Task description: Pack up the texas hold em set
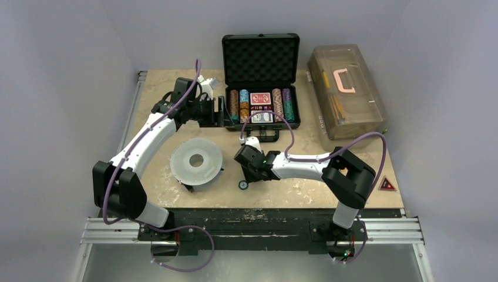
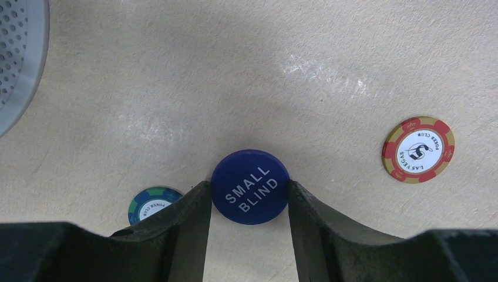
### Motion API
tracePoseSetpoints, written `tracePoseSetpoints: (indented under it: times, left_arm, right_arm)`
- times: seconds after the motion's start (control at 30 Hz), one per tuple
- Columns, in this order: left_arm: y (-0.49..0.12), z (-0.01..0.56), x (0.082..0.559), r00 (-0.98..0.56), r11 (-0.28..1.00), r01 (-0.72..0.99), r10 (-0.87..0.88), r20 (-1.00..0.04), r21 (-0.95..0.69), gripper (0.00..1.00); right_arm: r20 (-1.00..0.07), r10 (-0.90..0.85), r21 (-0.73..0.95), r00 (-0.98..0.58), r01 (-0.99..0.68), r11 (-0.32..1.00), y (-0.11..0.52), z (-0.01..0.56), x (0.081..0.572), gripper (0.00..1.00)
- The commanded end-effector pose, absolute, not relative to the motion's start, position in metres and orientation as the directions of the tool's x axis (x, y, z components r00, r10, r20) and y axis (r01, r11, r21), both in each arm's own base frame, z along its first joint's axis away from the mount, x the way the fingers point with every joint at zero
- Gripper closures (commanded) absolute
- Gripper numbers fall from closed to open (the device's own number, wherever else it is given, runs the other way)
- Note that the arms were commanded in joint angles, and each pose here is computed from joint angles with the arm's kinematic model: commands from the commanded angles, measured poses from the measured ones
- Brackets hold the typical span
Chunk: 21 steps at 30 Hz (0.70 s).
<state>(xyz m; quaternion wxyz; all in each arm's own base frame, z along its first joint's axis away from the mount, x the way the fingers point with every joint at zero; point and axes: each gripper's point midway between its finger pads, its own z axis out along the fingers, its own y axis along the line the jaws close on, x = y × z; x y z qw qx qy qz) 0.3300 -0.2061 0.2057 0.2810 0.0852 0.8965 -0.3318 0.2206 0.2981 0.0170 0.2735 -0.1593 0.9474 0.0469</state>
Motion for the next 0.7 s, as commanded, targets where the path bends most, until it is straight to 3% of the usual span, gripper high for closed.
tracePoseSetpoints:
  times: [0.0, 0.3, 0.67]
  left_arm:
    - [-0.226, 0.216, 0.330, -0.834, 0.699, 0.386, -0.015, -0.551, -0.603, 0.32]
    - [-0.263, 0.192, 0.319, -0.929, 0.550, 0.315, 0.014, -0.369, -0.774, 0.35]
    - [-0.286, 0.170, 0.312, -0.965, 0.473, 0.254, 0.066, -0.253, -0.844, 0.37]
  right_arm:
    - [-0.546, -0.291, -0.023, -0.785, -0.334, 0.942, 0.291, 0.015, 0.222, 0.56]
    - [-0.684, -0.250, 0.000, -0.685, -0.342, 0.940, 0.287, 0.050, 0.245, 0.59]
    - [-0.787, -0.194, 0.047, -0.585, -0.370, 0.928, 0.277, 0.083, 0.265, 0.59]
